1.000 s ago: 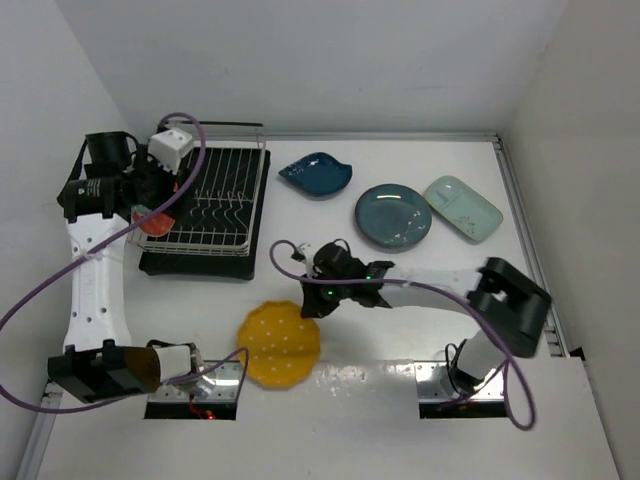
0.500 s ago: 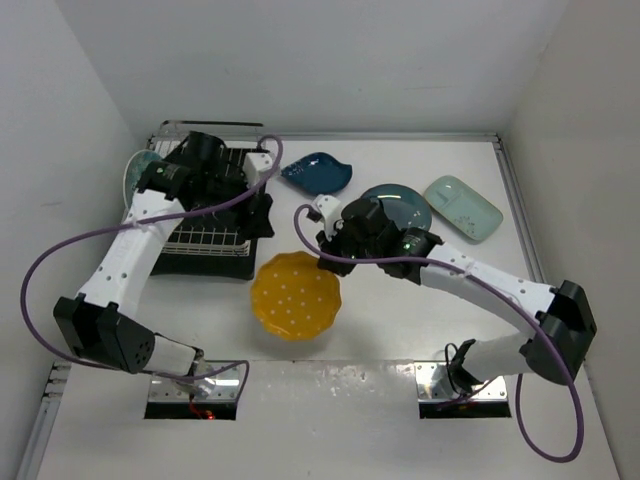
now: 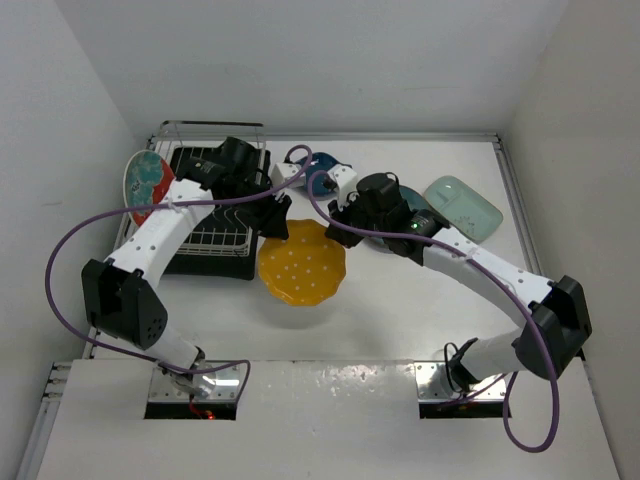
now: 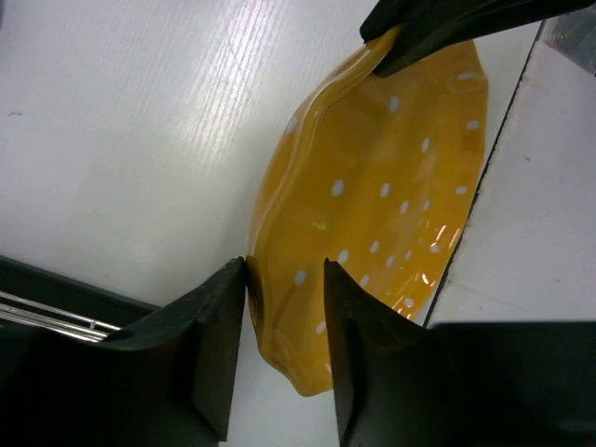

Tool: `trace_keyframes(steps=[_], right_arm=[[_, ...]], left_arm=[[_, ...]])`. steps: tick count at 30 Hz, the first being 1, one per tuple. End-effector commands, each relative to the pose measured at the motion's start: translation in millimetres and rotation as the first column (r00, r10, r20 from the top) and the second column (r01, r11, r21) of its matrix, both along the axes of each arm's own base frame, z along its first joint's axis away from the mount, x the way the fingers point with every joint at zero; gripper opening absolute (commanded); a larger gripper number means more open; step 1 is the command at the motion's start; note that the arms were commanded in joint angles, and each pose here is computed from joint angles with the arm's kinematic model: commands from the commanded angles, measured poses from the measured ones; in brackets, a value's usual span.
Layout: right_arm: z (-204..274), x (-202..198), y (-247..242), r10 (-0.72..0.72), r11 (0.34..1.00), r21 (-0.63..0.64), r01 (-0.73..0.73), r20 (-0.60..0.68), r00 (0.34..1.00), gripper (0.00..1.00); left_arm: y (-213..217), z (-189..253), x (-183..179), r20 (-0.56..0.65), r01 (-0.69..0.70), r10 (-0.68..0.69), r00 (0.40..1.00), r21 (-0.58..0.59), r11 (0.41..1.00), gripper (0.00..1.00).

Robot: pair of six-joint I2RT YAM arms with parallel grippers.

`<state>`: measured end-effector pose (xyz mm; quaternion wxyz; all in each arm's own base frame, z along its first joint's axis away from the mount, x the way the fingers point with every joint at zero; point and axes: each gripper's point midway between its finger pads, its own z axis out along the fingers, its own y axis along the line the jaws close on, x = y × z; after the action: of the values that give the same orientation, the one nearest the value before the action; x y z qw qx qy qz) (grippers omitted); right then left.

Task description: Load the plates into the dish rack

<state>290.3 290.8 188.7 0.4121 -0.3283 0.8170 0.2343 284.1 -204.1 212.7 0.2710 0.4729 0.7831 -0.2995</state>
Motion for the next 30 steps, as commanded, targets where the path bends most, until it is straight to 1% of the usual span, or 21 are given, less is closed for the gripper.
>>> trace_keyframes(steps=[1,3,5,6,7,8,9,10,15,18,19,20,21,22,23,24,25,27,28,29,30], right_arm=[[98,27,25,-0.007,0.963,0.264,-0.048,0.206,0.979,0.00],[105,26,26,0.007,0.955,0.287,-0.070,0.217,0.976,0.00],[110,28,23,0.014,0.949,0.305,-0.084,0.224,0.975,0.00],[108,30,19,0.004,0.949,0.307,-0.072,0.216,0.976,0.00],[107,29,20,0.009,0.948,0.309,-0.075,0.211,0.977,0.00],[117,30,22,0.007,0.938,0.335,-0.089,0.239,0.971,0.00],[115,36,16,-0.011,0.939,0.338,-0.070,0.231,0.973,0.00],[115,36,15,-0.010,0.937,0.342,-0.070,0.228,0.974,0.00],[117,43,10,-0.020,0.923,0.380,-0.066,0.219,0.976,0.00],[112,48,7,-0.029,0.925,0.377,-0.051,0.204,0.979,0.01],[114,51,8,-0.029,0.925,0.378,-0.049,0.200,0.979,0.12],[111,55,7,-0.037,0.928,0.371,-0.037,0.189,0.981,0.29],[103,58,2,-0.051,0.936,0.353,-0.008,0.158,0.986,0.62],[109,62,4,-0.066,0.934,0.356,0.005,0.159,0.985,0.72],[110,67,2,-0.080,0.934,0.357,0.020,0.153,0.985,0.79],[104,68,-1,-0.092,0.938,0.343,0.044,0.126,0.988,0.96],[106,73,-4,-0.123,0.935,0.347,0.074,0.123,0.985,1.00],[108,76,-8,-0.151,0.931,0.351,0.098,0.125,0.981,1.00],[110,82,-12,-0.192,0.927,0.349,0.134,0.137,0.972,1.00],[107,82,-14,-0.208,0.924,0.351,0.152,0.129,0.970,1.00],[107,85,-19,-0.240,0.919,0.349,0.182,0.132,0.962,1.00]], left_arm=[[-7,-2,1,-0.005,0.024,-0.024,1.000,-0.011,1.000,0.40],[-6,-1,8,0.006,0.015,-0.014,1.000,-0.015,1.000,0.34],[-7,-5,11,-0.012,0.008,-0.008,1.000,-0.012,1.000,0.28],[-8,-2,13,-0.004,0.008,-0.008,1.000,-0.016,1.000,0.20],[-7,-5,15,-0.026,-0.004,0.003,1.000,-0.021,1.000,0.16],[-8,-1,15,-0.020,0.002,-0.002,1.000,-0.033,0.999,0.13],[-10,1,17,-0.036,-0.002,0.000,0.999,-0.055,0.998,0.05],[-9,-2,19,-0.050,-0.006,0.003,0.999,-0.062,0.998,0.01],[-9,3,25,-0.066,-0.016,0.010,0.998,-0.095,0.995,0.00],[-5,19,39,-0.029,-0.049,0.046,0.999,-0.105,0.993,0.00],[-7,28,42,-0.015,-0.056,0.054,0.998,-0.116,0.992,0.00],[-1,32,51,-0.010,-0.092,0.091,0.996,-0.110,0.990,0.00],[1,38,59,-0.012,-0.128,0.127,0.992,-0.113,0.985,0.00],[6,61,73,0.062,-0.157,0.165,0.984,-0.123,0.980,0.00],[13,73,82,0.093,-0.188,0.200,0.975,-0.126,0.974,0.00],[17,81,89,0.105,-0.219,0.233,0.967,-0.129,0.967,0.00],[29,104,102,0.175,-0.263,0.285,0.942,-0.137,0.955,0.00],[46,126,114,0.226,-0.331,0.359,0.906,-0.151,0.931,0.00],[57,137,120,0.241,-0.379,0.408,0.881,-0.160,0.912,0.00],[84,154,133,0.305,-0.476,0.499,0.811,-0.150,0.866,0.00],[100,161,139,0.338,-0.540,0.552,0.762,-0.139,0.830,0.00]])
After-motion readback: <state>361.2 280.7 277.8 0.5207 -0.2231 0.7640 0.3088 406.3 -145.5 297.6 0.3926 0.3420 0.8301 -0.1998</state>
